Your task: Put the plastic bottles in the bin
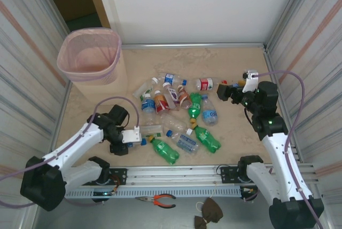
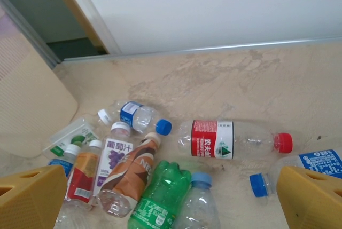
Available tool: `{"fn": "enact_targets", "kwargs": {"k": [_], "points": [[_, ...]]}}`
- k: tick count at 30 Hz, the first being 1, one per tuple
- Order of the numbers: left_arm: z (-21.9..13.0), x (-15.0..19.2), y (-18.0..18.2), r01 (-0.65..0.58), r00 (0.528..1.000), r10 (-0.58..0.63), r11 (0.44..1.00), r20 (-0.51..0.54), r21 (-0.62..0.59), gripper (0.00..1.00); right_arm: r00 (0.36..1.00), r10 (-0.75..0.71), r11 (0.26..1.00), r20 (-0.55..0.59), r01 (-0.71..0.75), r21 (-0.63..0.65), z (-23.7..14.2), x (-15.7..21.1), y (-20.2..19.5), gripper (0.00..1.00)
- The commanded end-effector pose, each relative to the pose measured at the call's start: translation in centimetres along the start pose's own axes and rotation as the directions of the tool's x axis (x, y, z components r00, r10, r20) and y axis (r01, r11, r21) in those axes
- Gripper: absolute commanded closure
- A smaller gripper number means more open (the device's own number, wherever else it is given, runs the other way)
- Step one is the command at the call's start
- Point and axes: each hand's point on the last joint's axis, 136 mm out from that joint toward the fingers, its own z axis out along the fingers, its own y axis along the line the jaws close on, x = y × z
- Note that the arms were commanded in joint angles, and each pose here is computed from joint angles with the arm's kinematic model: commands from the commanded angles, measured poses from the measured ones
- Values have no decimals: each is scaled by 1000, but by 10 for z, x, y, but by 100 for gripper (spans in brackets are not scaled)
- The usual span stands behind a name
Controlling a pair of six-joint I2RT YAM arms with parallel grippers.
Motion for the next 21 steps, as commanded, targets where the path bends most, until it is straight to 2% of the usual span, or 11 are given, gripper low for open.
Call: {"fn": "enact_targets", "kwargs": {"k": [1, 7, 10, 18, 21], "points": [[-21, -6, -8, -3, 999, 2, 1000, 33, 18, 53, 999, -5, 1000, 32, 4, 7, -12, -13, 4, 1], [-62, -38, 7, 96, 982, -89, 995, 165, -36, 53, 999, -9, 1000, 40, 8, 27, -22, -20, 5, 1], [-84, -58, 28, 169, 959, -141, 981, 247, -97, 53, 999, -1, 1000, 43, 0, 27, -26, -25, 7, 1], [-156, -111, 82, 363, 849, -236, 911, 473, -197, 53, 999, -8, 1000, 32, 7, 30, -32, -41, 14, 1], [-181, -131, 102, 452, 781, -286, 873, 555, -185, 51, 999, -21, 1000, 25, 20, 11, -32, -46, 19, 1]]}}
